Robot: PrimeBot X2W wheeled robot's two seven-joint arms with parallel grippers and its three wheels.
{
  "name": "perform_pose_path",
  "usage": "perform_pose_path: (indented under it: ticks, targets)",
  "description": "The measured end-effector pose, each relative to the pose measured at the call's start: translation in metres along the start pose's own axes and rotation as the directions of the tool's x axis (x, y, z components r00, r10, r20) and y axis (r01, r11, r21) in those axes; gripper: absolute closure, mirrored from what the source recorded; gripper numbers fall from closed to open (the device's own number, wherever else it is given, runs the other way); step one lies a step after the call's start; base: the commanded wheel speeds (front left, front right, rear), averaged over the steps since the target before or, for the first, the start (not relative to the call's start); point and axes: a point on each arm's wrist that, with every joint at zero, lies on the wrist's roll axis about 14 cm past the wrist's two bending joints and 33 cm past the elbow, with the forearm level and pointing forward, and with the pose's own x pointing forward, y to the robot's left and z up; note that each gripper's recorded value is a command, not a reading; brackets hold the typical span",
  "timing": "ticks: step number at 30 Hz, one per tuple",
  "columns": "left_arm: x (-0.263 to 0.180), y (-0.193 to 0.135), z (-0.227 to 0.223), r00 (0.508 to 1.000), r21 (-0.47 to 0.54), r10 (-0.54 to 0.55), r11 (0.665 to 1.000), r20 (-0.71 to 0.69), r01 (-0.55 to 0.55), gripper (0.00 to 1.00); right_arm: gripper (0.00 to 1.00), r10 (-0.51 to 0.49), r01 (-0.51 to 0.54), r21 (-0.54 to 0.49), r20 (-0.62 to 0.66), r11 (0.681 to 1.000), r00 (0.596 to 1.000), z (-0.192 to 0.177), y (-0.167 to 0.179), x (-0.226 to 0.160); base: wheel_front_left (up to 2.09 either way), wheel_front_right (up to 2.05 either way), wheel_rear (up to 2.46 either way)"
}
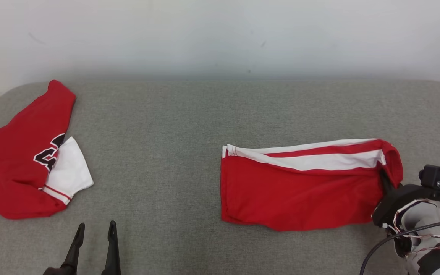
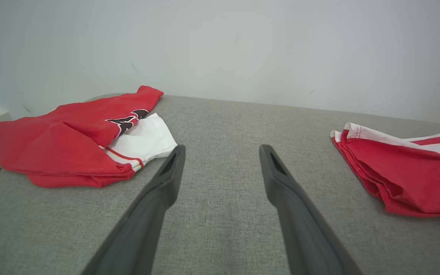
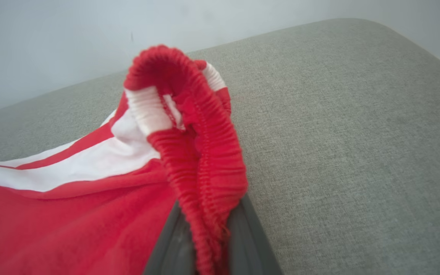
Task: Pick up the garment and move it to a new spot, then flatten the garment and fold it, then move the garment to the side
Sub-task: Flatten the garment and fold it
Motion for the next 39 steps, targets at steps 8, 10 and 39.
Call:
perform_pose_path:
  ticks: [8, 10, 39]
  targets:
    - [0.001, -0.012, 0.003, 0.999, -0.012, -0.034, 0.999, 0.008, 0.034, 0.00, 1.00, 0.101, -0.108, 0.110, 0.068, 0.988, 0.993, 0.023, 0.036, -0.005, 0.00, 0.00, 0.00]
    - [0.001, -0.014, 0.004, 0.999, -0.012, -0.038, 0.999, 0.011, 0.038, 0.00, 1.00, 0.151, -0.160, 0.145, 0.075, 0.976, 0.986, 0.028, 0.054, -0.007, 0.00, 0.00, 0.00]
    - [-0.019, 0.005, 0.005, 1.000, -0.019, 0.015, 1.000, 0.000, -0.015, 0.00, 1.00, 0.473, -0.449, 0.289, -0.015, 0.846, 0.881, 0.011, 0.196, -0.002, 0.00, 0.00, 0.00]
